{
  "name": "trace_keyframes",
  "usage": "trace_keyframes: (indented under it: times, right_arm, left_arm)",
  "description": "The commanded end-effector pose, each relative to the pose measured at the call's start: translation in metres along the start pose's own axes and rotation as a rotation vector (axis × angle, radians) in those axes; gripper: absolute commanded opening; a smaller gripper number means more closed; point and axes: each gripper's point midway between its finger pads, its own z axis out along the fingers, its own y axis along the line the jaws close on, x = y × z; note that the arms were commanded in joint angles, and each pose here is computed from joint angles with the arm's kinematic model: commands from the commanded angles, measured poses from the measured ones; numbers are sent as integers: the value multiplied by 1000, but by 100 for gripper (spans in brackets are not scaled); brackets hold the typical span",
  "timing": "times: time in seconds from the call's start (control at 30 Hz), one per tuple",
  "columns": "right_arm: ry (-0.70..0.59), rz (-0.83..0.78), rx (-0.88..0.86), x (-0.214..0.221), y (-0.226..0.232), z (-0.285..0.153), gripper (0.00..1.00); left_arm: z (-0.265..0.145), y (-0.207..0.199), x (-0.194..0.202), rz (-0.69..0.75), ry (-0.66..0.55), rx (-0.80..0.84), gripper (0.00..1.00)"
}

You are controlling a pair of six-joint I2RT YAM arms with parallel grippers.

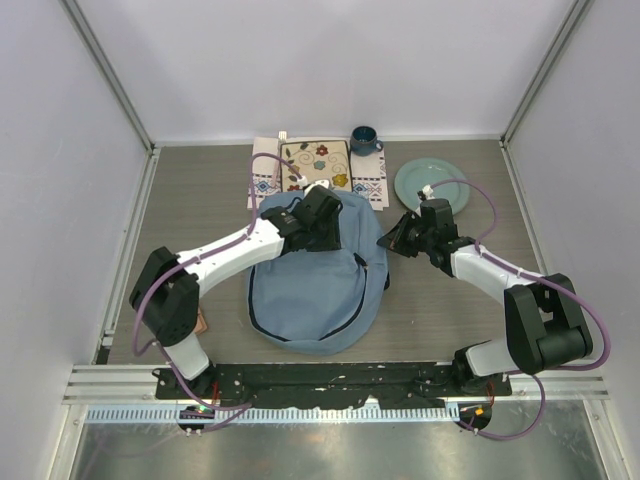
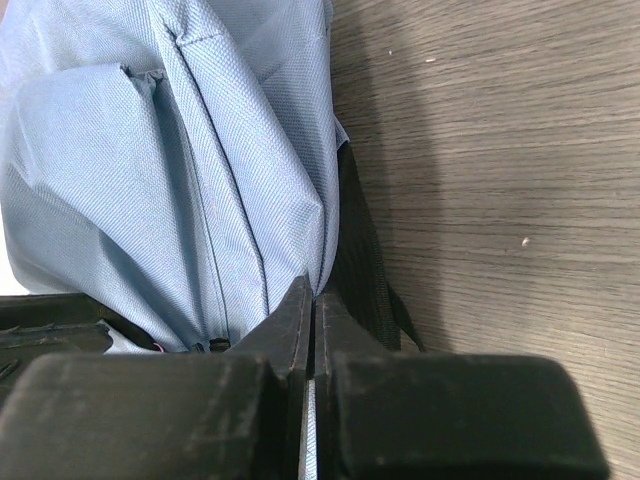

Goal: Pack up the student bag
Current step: Move the student bag to the center of the board.

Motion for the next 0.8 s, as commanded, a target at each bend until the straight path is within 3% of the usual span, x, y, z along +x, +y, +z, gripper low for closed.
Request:
trace_keyframes:
  times: [0.0,0.17,0.4,0.47,0.57,0.6,0.67,0.7,0.77]
  right_arm:
    - [-46,-19,-77,-13,23,-8,1]
    - [-46,-18,-75,-13,22,-8,1]
    - [-53,-16,-74,-14,22,-9,2]
    - [-51,-17,-74,-13,22,-9,3]
    - [-63,-25,-70,-17,23,-11,15]
    - [-68,-26,-60,-18,22,-12,28]
    - [-81,-43,-43,-22,22,-16,42]
    - [-90,-43,-1,-23,16,-19,57]
    - [-136,-62,11,-34,19,-29,66]
  left_arm:
    - [1,-13,-2,-6,2,47,37]
    - [3,-11,-1,-3,6,42,29]
    - [6,-13,-1,4,13,42,2]
    - [6,-14,-3,6,13,48,0]
    - [5,-17,-2,10,12,66,0]
    - [5,-18,-3,11,6,77,0]
    - [0,-23,-7,10,-18,106,0]
    - [-1,-23,-8,13,-25,114,0]
    - [-7,-28,-14,18,-51,138,0]
